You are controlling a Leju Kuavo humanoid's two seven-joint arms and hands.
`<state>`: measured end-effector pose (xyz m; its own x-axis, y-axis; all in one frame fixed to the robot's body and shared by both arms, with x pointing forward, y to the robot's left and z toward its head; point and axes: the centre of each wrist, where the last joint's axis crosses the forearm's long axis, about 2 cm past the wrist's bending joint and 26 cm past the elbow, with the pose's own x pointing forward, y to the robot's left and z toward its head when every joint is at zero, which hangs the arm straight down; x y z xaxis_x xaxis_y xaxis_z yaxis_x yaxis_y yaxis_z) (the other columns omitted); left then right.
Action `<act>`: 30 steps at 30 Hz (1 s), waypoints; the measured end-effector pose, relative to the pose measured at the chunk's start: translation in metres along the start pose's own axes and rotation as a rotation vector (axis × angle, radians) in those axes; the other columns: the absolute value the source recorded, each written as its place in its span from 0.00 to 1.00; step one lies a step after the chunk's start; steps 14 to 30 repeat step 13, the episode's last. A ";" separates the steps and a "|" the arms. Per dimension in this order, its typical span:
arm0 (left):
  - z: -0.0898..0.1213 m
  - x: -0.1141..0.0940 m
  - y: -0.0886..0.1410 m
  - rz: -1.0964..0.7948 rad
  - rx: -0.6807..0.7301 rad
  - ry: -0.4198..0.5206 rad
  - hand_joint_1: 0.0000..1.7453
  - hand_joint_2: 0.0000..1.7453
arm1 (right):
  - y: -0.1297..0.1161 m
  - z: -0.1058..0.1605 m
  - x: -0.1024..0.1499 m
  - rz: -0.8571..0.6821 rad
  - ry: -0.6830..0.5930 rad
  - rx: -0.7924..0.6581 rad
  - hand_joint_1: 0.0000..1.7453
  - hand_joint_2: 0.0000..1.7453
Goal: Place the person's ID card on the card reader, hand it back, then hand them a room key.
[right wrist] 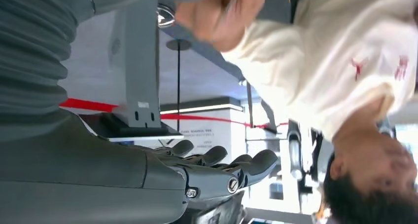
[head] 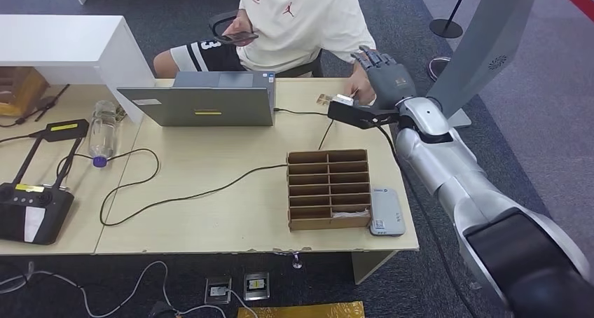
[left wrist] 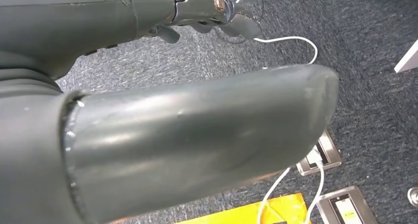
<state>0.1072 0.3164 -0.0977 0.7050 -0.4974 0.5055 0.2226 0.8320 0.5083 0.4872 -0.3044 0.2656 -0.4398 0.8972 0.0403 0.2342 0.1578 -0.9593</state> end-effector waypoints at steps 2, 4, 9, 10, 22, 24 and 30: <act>0.000 -0.001 0.000 0.003 0.009 0.003 0.00 0.00 | -0.008 0.001 -0.009 -0.015 0.011 -0.085 0.00 1.00; 0.001 -0.002 0.000 0.004 0.016 0.006 0.00 0.00 | -0.015 0.006 -0.022 -0.018 0.033 -0.179 0.00 1.00; 0.002 -0.003 -0.001 0.011 0.033 0.017 0.00 0.00 | -0.038 0.030 -0.069 -0.014 0.141 -0.400 0.00 1.00; 0.003 -0.004 -0.001 0.014 0.037 0.020 0.00 0.00 | -0.043 0.037 -0.081 -0.015 0.169 -0.441 0.00 1.00; 0.004 -0.005 -0.002 0.024 0.045 0.030 0.00 0.00 | -0.058 0.058 -0.112 -0.007 0.241 -0.529 0.00 1.00; 0.004 -0.005 -0.002 0.024 0.045 0.030 0.00 0.00 | -0.058 0.058 -0.112 -0.007 0.241 -0.529 0.00 1.00; 0.004 -0.005 -0.002 0.024 0.045 0.030 0.00 0.00 | -0.058 0.058 -0.112 -0.007 0.241 -0.529 0.00 1.00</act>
